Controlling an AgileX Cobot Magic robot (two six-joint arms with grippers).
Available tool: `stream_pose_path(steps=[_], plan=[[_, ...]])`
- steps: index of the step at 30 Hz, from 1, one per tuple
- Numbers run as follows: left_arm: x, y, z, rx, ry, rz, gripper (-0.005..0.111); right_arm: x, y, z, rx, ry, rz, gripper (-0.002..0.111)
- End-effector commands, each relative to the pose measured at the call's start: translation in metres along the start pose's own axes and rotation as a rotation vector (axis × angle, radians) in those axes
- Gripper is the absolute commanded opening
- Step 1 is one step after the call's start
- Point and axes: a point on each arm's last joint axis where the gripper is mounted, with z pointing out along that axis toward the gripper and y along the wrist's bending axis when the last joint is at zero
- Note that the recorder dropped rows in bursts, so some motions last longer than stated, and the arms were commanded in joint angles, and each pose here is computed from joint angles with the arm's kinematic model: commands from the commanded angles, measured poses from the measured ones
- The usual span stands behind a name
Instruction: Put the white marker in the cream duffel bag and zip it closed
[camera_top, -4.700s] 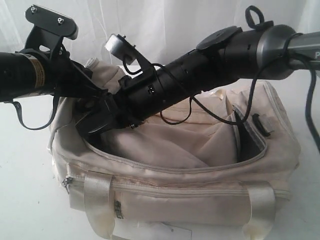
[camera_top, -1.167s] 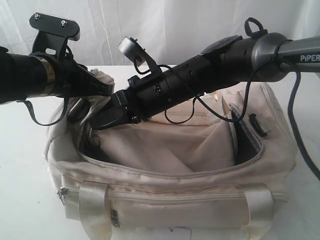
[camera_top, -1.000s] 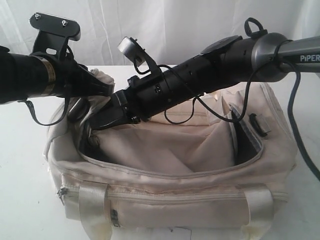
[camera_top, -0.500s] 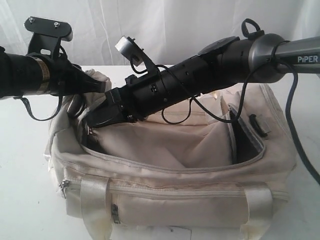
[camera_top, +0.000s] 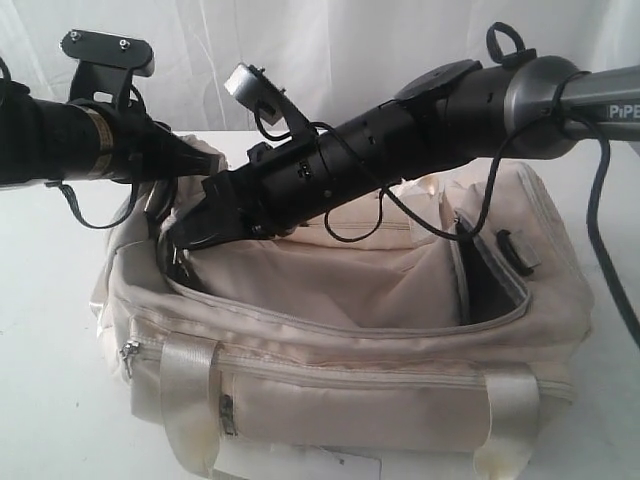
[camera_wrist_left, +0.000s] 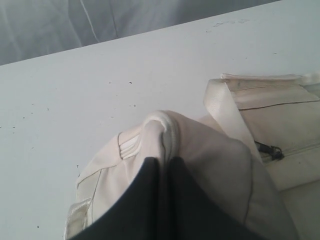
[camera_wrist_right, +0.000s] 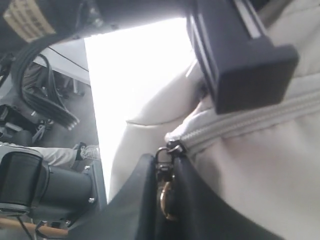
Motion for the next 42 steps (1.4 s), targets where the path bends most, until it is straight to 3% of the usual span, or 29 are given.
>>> stream_pose_path(steps=[1,10,28,42], plan=[[-0.003,0.016,0.008,-0.104,0.018,0.008,0.0,0.011,0.027,-0.002,-0.133,0.152,-0.056,0.0],[-0.009,0.029,0.008,-0.126,0.0,-0.013,0.0,0.013,0.03,0.003,-0.141,0.168,-0.058,0.0],[-0.015,0.027,0.007,-0.11,-0.022,-0.014,0.0,0.023,0.049,0.024,-0.171,0.246,-0.077,0.0],[-0.015,0.027,0.007,-0.11,-0.022,-0.014,0.0,0.027,0.05,0.026,-0.155,0.286,-0.098,0.0]])
